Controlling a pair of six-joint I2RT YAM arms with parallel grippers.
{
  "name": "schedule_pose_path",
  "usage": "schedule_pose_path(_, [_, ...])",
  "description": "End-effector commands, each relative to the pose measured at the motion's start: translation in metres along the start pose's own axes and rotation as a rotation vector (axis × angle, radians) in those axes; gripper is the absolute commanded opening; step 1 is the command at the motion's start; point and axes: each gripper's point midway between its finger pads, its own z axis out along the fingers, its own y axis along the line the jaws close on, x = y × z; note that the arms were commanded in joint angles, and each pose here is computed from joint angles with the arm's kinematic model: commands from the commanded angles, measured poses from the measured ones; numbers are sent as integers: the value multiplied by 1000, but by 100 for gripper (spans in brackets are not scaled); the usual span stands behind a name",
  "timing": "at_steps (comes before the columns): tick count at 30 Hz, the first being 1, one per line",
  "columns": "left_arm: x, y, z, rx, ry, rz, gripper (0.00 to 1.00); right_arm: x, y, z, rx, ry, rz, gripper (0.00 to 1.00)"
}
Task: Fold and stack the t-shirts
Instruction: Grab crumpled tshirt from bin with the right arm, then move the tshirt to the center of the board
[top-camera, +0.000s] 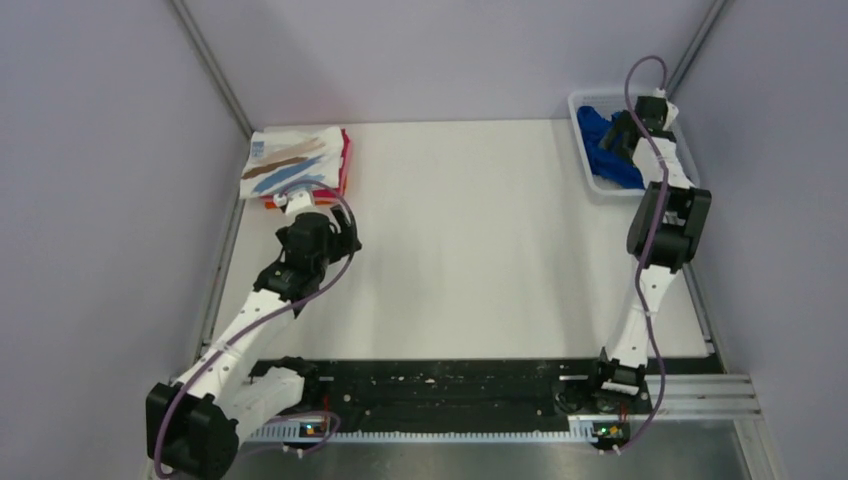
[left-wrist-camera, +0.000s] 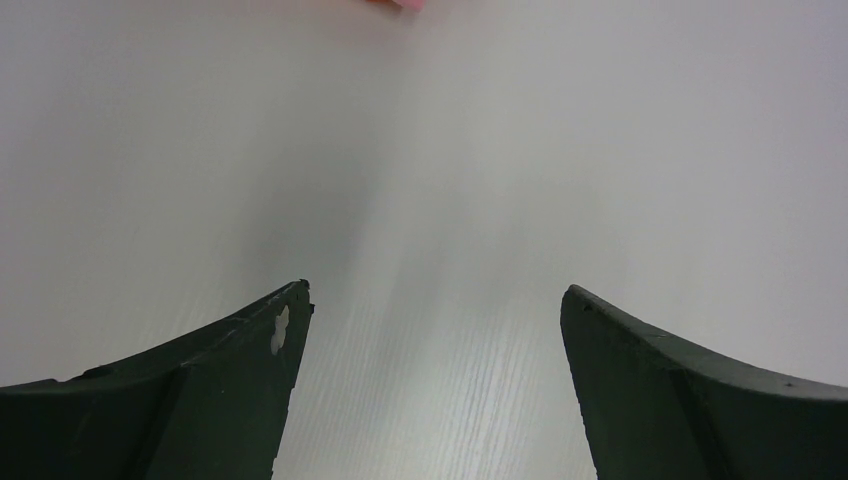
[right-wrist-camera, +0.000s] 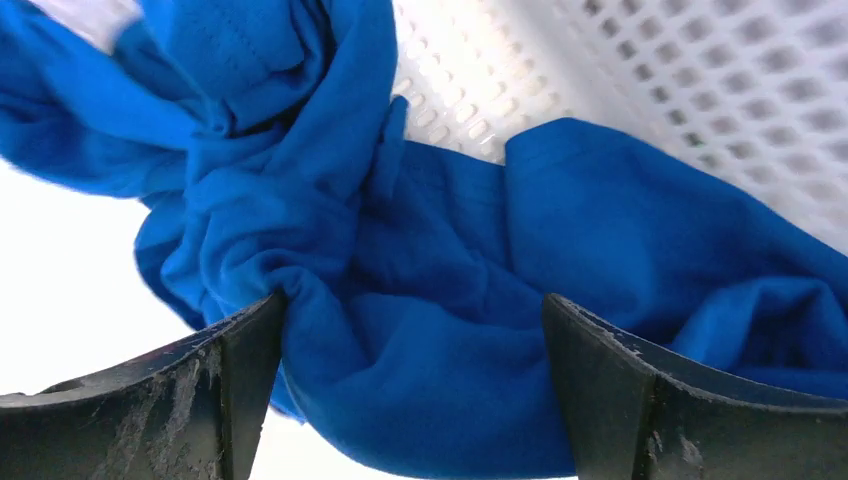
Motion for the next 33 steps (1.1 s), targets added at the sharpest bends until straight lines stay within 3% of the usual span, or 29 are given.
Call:
schedule_pose_path(1, [-36,-19,3,19,-71,-18,99,29,6,35,-2,118,-105,92])
schedule_pose_path(4, [-39,-26,6,26,-56,-14,99,42,11,55,-24,150,-116,70])
schedule_pose_path(6, [-39,-28,8,29,-47,-13,99,28,17,54,-42,116,-112,29])
schedule_pose_path(8, [-39,-30,8,34,-43,-15,99,3,26,44,-72,55,-111,0])
schedule_pose_path(14, [-37,-34,0,81,-36,-24,99,-96,56,-44,-196,-175,-79,0])
schedule_pose_path(18, [-35,-37,-10,126,-36,-36,99,-152,87,-146,-400,-336,-74,0])
schedule_pose_path(21, [-34,-39,-20,165,-44,-54,99,-171,116,-233,-575,-453,-127,0])
schedule_pose_path(25, [-33,-38,-30,206,-77,-79,99,-161,166,-357,-935,-531,-205,0])
schedule_pose_path(30, [-32,-37,-38,233,-90,-91,99,-93,222,-497,-1532,-415,-325,0])
schedule_pose_path(33, [-32,-35,-41,230,-90,-94,99,-49,235,-554,-1781,-344,-417,0])
